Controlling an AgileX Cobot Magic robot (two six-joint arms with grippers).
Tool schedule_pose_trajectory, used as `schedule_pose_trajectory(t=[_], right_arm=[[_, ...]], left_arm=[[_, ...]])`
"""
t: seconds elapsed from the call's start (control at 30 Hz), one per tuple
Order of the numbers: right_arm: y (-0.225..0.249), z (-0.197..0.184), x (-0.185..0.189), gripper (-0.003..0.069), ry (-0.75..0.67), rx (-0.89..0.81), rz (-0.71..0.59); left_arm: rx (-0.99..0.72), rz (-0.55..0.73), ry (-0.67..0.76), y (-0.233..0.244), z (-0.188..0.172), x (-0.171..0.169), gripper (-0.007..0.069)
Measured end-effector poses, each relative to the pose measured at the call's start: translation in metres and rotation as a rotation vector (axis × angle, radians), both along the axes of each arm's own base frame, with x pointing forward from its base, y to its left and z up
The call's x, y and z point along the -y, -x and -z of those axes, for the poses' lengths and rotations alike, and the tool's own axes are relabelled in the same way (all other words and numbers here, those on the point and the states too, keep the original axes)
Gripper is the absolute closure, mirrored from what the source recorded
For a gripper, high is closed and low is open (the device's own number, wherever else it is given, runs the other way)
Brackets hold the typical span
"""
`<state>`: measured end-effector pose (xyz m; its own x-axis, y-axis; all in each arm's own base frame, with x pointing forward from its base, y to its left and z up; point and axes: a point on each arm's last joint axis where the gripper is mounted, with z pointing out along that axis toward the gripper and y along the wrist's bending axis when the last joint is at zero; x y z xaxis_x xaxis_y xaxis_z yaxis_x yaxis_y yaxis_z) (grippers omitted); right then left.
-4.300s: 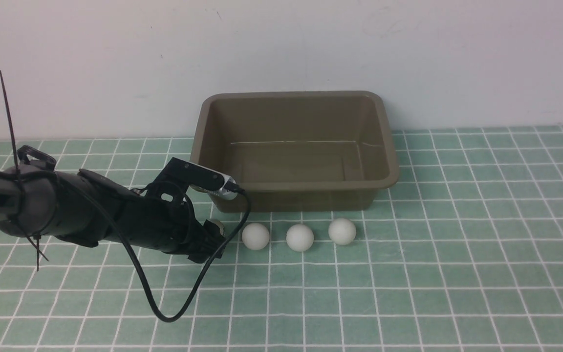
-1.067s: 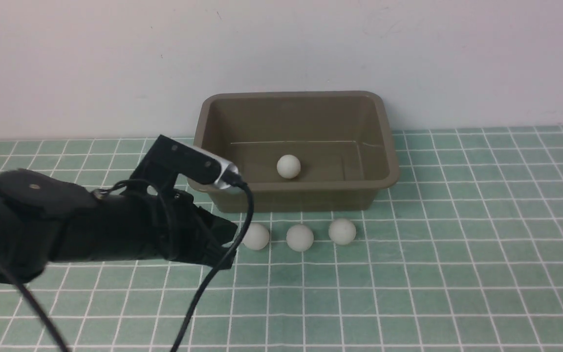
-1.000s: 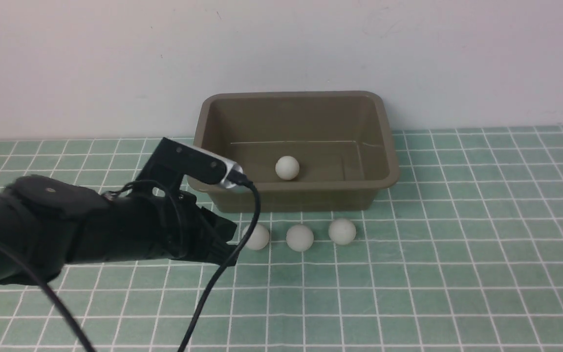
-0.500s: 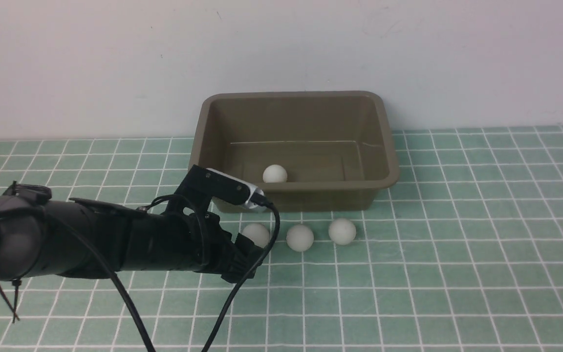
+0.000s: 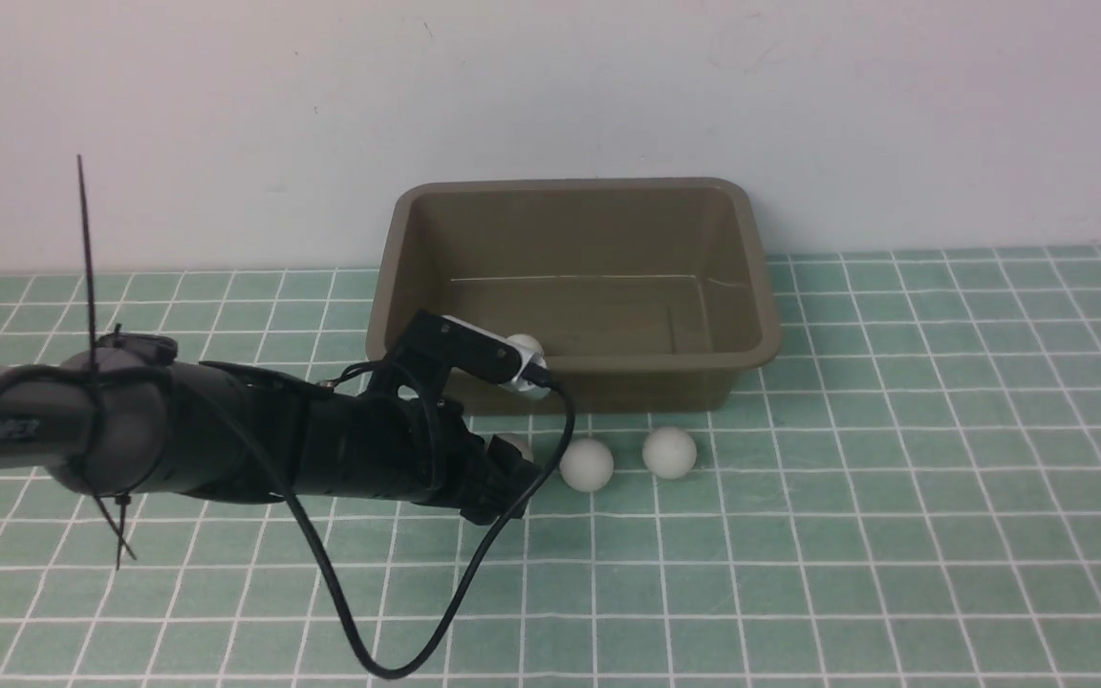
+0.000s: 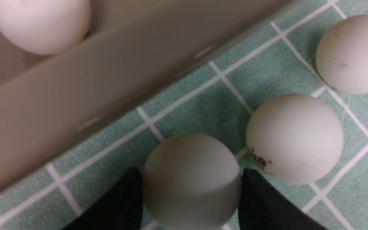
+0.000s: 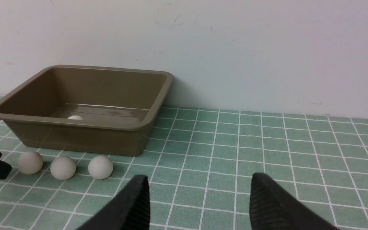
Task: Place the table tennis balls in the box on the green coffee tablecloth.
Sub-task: 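Reach for and grasp a ping pong ball on the table beside the basket, then drop the ball into the bin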
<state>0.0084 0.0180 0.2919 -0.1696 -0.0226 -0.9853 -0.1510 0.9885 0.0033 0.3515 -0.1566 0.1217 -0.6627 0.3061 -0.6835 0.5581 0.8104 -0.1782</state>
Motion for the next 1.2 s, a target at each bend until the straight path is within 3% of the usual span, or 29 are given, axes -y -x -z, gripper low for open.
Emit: schedule_pose_trajectory(t=[0.27, 0.47, 0.63, 0.73, 0.9, 1.2], right_arm=[[0.0, 0.0, 0.0, 0.027, 0.001, 0.0, 0.0], [0.0, 0.0, 0.0, 0.027, 0.001, 0.0, 0.0], [0.0, 0.0, 0.0, 0.027, 0.001, 0.0, 0.0], [0.0, 0.0, 0.0, 0.027, 0.001, 0.0, 0.0], [0.0, 0.0, 0.0, 0.027, 0.001, -0.003, 0.0], [0.0, 0.002, 0.0, 0.027, 0.002, -0.021, -0.006]], left_arm=[[0.031, -0.001, 0.013, -0.001, -0.013, 0.0, 0.0282], [0.02, -0.01, 0.128, 0.005, -0.038, 0.005, 0.0282], [-0.048, 0.187, 0.353, 0.025, -0.064, 0.024, 0.0282], [0.013, 0.285, 0.398, 0.029, -0.072, 0.028, 0.0282], [0.179, 0.338, 0.28, 0.018, -0.078, 0.026, 0.0282], [0.419, 0.129, -0.038, -0.038, -0.098, -0.001, 0.0282]])
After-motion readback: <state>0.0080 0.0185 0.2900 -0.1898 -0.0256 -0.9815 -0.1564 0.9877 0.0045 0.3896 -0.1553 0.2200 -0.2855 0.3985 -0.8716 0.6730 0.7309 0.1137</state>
